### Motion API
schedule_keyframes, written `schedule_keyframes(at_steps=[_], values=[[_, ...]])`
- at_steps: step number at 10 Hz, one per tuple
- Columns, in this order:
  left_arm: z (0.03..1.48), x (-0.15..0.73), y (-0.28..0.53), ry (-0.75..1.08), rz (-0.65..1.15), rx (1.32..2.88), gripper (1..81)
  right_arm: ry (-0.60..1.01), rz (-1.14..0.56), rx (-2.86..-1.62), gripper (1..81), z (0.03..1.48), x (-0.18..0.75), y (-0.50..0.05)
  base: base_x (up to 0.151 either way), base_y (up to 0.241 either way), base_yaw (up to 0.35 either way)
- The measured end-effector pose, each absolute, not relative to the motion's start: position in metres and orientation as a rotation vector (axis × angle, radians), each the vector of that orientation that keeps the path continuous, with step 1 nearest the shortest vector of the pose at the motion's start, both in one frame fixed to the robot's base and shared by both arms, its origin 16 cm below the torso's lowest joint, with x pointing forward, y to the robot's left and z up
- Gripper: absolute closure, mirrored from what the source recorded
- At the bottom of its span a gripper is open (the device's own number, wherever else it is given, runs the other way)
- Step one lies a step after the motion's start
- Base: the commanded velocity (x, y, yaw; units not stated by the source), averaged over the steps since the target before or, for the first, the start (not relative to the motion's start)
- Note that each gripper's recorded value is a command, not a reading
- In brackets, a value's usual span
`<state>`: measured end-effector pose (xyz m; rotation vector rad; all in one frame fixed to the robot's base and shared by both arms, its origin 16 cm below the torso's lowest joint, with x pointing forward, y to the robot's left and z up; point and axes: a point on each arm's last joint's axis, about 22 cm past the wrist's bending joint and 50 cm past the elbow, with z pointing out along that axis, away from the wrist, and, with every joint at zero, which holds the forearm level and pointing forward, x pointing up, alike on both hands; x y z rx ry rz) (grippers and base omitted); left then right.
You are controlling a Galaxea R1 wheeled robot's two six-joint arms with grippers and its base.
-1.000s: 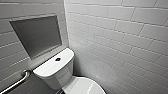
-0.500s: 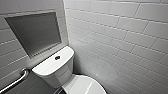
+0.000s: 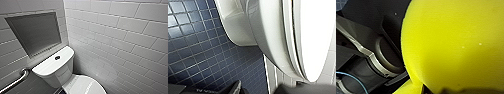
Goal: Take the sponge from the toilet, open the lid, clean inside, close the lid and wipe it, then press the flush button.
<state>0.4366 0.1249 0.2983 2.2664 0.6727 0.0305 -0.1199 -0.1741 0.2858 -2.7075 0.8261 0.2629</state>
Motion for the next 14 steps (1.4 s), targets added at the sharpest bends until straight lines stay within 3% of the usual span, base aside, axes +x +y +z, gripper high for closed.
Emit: schedule_keyframes(at_steps=[7, 14], values=[[0.315, 0.464, 0.055, 0.683, 0.013, 2.167, 1.0, 0.826, 0.262, -2.735, 81.1, 0.278, -0.121, -0.157, 0.0, 0.0, 0.0], [0.302, 0.504, 0.059, 0.903, 0.012, 2.108, 1.0, 0.823, 0.261, -2.737, 81.1, 0.276, -0.117, -0.159, 0.0, 0.0, 0.0]])
